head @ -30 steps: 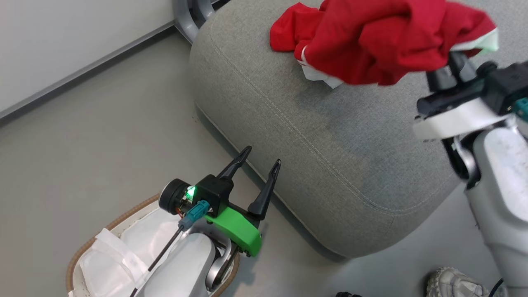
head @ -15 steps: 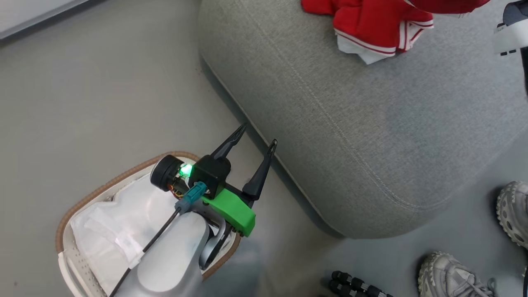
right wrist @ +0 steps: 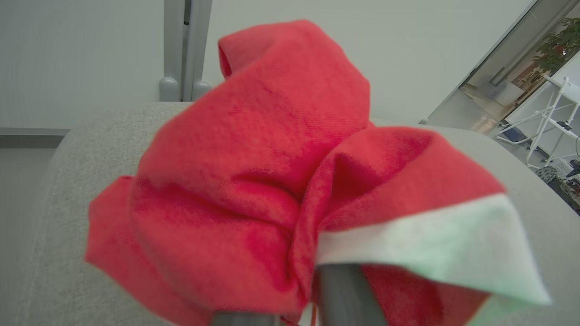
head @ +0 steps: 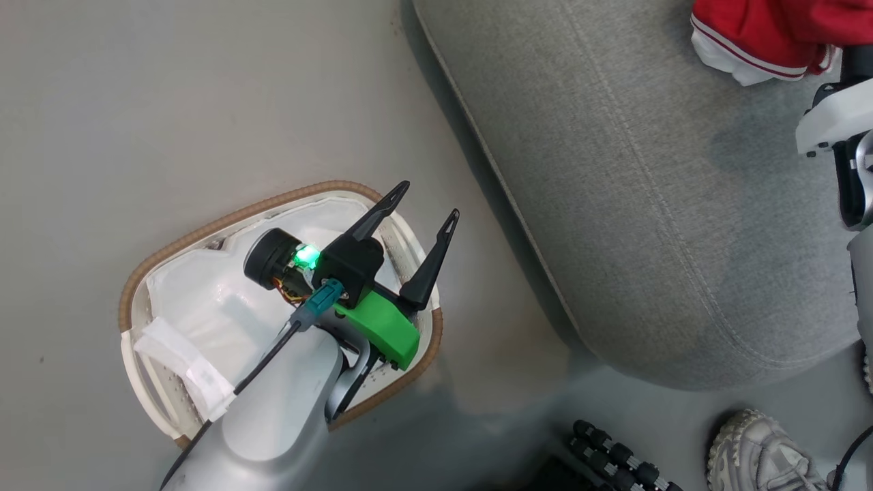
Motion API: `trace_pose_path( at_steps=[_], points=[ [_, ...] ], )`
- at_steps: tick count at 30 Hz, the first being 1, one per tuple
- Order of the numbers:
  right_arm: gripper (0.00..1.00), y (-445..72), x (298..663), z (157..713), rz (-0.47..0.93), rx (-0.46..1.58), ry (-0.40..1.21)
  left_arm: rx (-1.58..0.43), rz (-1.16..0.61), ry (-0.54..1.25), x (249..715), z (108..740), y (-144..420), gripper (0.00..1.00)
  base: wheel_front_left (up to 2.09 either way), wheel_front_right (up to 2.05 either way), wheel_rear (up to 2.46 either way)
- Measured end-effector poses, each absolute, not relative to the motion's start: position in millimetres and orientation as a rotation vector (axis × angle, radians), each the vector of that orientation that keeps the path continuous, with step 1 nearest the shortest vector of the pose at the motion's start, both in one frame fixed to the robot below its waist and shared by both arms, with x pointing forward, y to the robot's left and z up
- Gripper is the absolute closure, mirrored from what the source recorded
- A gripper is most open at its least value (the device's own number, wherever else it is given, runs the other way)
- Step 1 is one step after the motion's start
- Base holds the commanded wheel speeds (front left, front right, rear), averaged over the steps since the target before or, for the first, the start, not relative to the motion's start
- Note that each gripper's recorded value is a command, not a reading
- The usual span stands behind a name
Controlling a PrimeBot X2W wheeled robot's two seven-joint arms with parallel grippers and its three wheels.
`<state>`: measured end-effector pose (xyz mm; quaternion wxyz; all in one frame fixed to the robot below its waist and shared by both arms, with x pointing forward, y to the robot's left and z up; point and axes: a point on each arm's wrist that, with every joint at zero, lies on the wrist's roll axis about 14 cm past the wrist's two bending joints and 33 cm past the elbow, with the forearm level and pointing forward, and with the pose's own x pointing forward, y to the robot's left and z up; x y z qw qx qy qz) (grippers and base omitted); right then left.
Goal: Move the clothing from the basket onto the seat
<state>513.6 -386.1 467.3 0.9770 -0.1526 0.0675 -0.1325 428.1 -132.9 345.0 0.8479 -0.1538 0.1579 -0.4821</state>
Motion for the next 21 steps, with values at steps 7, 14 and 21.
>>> trace_pose_path(
  at_steps=[7, 14, 21],
  points=[
    [1.00, -377.0, 516.9, 415.8, -0.262, -0.257, 0.239, -0.327, -0.966, 0.375, 432.0, 324.9, -116.7, 0.00, 0.00, 0.00, 0.00],
    [0.00, -379.2, 512.5, 424.8, -0.290, -0.239, 0.217, -0.320, -0.943, 0.349, 440.0, 334.9, -112.1, 0.00, 0.00, 0.00, 0.00],
    [0.00, -383.2, 482.3, 445.3, -0.321, -0.246, 0.185, -0.319, -0.907, 0.326, 437.6, 355.2, -105.0, 0.00, 0.00, 0.00, 0.00]
  ],
)
